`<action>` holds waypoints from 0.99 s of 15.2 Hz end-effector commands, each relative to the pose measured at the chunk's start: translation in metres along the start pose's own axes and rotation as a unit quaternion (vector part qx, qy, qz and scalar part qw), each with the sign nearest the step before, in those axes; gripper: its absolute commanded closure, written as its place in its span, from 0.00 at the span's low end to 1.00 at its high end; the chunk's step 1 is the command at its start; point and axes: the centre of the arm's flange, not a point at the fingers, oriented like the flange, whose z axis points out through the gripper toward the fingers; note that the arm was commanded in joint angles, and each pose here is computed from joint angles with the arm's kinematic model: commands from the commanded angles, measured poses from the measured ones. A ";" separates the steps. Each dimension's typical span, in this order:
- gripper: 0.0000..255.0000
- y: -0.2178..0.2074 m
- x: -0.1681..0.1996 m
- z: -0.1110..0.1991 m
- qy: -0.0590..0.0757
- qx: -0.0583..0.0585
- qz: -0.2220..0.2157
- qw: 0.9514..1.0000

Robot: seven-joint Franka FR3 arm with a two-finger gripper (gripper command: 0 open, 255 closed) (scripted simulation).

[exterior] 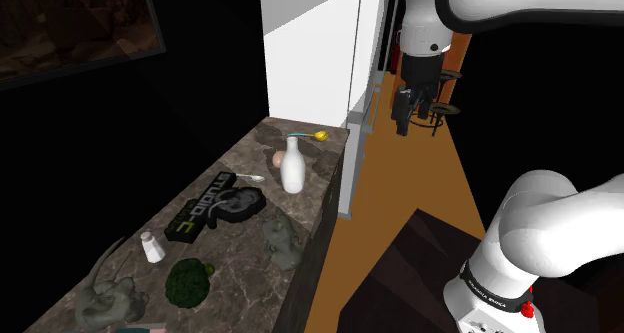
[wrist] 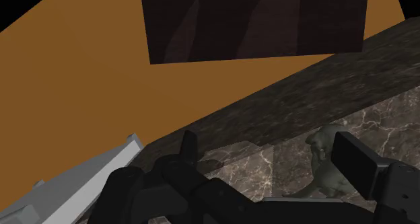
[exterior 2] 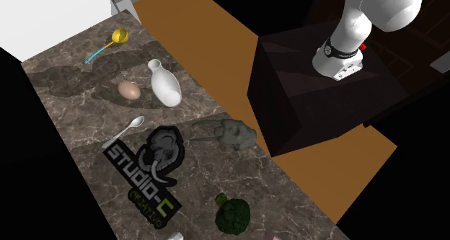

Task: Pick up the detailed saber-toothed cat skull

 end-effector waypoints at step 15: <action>0.00 -0.070 0.155 0.098 -0.066 0.039 -0.008 0.997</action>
